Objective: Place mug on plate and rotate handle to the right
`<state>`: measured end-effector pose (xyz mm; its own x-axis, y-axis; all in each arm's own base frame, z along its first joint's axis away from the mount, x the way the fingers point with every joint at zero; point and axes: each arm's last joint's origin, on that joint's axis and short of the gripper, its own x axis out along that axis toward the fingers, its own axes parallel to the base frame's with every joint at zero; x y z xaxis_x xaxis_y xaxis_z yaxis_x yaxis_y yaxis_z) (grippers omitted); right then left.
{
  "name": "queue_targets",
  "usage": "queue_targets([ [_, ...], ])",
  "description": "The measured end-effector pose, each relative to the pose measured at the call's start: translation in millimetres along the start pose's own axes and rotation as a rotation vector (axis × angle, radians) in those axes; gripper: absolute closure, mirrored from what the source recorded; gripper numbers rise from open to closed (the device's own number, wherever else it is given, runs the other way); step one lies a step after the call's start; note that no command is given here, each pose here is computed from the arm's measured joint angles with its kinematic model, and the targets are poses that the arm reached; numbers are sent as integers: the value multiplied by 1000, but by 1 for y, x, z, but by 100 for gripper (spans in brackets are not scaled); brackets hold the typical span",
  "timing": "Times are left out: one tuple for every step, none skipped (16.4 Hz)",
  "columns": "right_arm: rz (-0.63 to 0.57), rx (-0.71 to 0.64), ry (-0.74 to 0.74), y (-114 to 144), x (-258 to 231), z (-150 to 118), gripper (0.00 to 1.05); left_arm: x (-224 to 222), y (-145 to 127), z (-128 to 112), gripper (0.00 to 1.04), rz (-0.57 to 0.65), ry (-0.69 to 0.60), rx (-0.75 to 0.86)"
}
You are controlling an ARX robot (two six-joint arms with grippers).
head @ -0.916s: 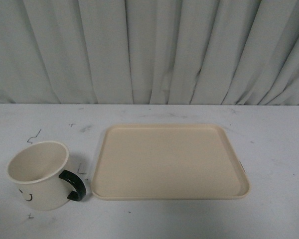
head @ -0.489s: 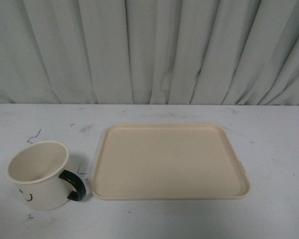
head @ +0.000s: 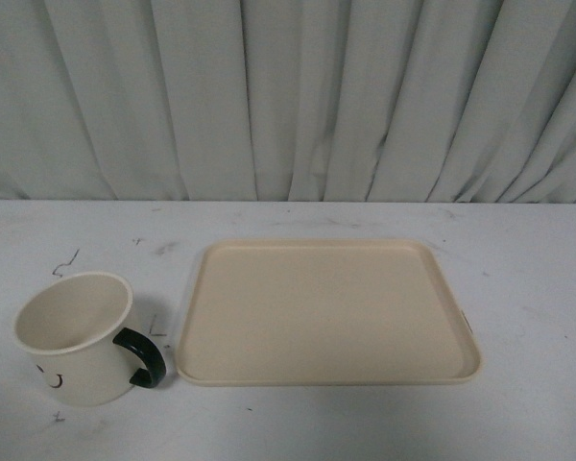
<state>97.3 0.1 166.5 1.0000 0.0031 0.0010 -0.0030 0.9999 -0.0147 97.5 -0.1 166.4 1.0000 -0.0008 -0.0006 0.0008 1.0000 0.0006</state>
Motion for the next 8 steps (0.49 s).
queue_targets([
  [0,0,0,0,0,0,6,0,0,0,7,0,0,0],
  [0,0,0,0,0,0,6,0,0,0,7,0,0,0],
  [0,0,0,0,0,0,6,0,0,0,7,0,0,0],
  [0,0,0,0,0,0,6,0,0,0,7,0,0,0],
  [0,0,0,0,0,0,6,0,0,0,7,0,0,0],
  [0,0,0,0,0,0,6,0,0,0,7,0,0,0],
  [0,0,0,0,0,0,6,3,-2,5,7,-6,-41,7],
  [0,0,0,0,0,0,6,8,-8,12,7,-44,-36,27],
])
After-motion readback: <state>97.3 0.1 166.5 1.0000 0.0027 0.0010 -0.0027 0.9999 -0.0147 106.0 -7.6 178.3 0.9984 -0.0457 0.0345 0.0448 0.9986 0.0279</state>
